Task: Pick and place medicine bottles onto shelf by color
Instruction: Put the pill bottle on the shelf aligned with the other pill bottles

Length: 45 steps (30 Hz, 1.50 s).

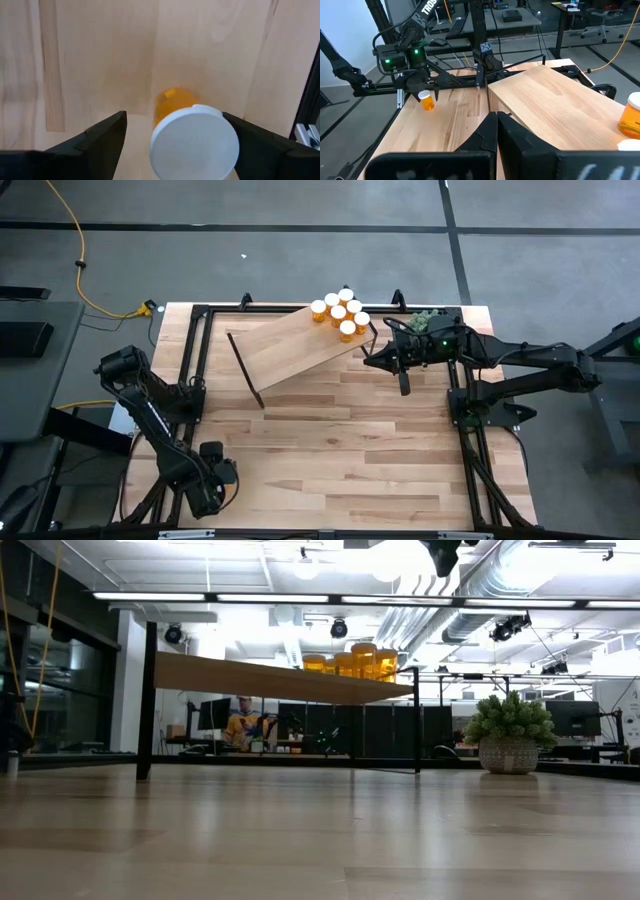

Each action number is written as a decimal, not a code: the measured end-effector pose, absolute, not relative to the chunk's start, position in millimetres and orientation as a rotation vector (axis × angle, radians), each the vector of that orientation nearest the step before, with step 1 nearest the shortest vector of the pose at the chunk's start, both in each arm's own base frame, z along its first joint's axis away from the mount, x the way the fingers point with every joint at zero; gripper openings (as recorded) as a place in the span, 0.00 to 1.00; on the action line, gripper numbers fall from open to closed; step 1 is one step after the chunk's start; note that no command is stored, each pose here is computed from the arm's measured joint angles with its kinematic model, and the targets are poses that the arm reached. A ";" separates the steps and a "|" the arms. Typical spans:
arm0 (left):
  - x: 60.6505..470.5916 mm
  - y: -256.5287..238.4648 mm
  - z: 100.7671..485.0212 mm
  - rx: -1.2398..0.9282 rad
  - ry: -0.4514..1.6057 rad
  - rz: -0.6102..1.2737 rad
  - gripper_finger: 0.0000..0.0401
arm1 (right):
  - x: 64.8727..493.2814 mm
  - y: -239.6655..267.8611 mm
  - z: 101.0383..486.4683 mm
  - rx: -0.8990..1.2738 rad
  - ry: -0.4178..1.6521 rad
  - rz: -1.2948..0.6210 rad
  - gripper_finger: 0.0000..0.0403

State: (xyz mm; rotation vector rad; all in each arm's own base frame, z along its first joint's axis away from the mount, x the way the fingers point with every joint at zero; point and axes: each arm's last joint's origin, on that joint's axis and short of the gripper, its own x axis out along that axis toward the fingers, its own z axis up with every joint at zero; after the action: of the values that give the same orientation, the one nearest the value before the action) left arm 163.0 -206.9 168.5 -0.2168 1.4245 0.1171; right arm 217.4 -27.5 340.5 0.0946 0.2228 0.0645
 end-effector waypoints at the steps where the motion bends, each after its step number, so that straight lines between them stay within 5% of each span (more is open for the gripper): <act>1: 163.1 -206.9 168.5 -0.216 1.423 0.117 0.75 | 217.4 -27.4 340.5 0.095 0.223 0.065 0.00; 16: 163.0 -204.7 182.3 -0.219 1.446 0.047 0.47 | 217.4 -27.5 340.4 0.095 0.224 0.064 0.00; 27: 187.2 -132.8 326.0 -0.118 1.237 -0.193 0.54 | 217.4 -28.0 340.3 0.093 0.225 0.048 0.00; 35: 219.0 -37.8 401.1 0.021 1.073 0.026 0.49 | 217.2 -27.9 339.6 0.139 0.233 0.042 0.00; 45: 283.3 73.3 373.9 -0.039 1.187 0.351 0.53 | 217.2 -28.5 339.5 0.136 0.234 0.021 0.00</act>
State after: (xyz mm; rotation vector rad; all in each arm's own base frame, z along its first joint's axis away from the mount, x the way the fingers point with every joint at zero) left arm 283.3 73.3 373.9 -0.0392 1.1865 0.3515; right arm 217.2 -28.5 339.5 0.1361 0.2338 0.0214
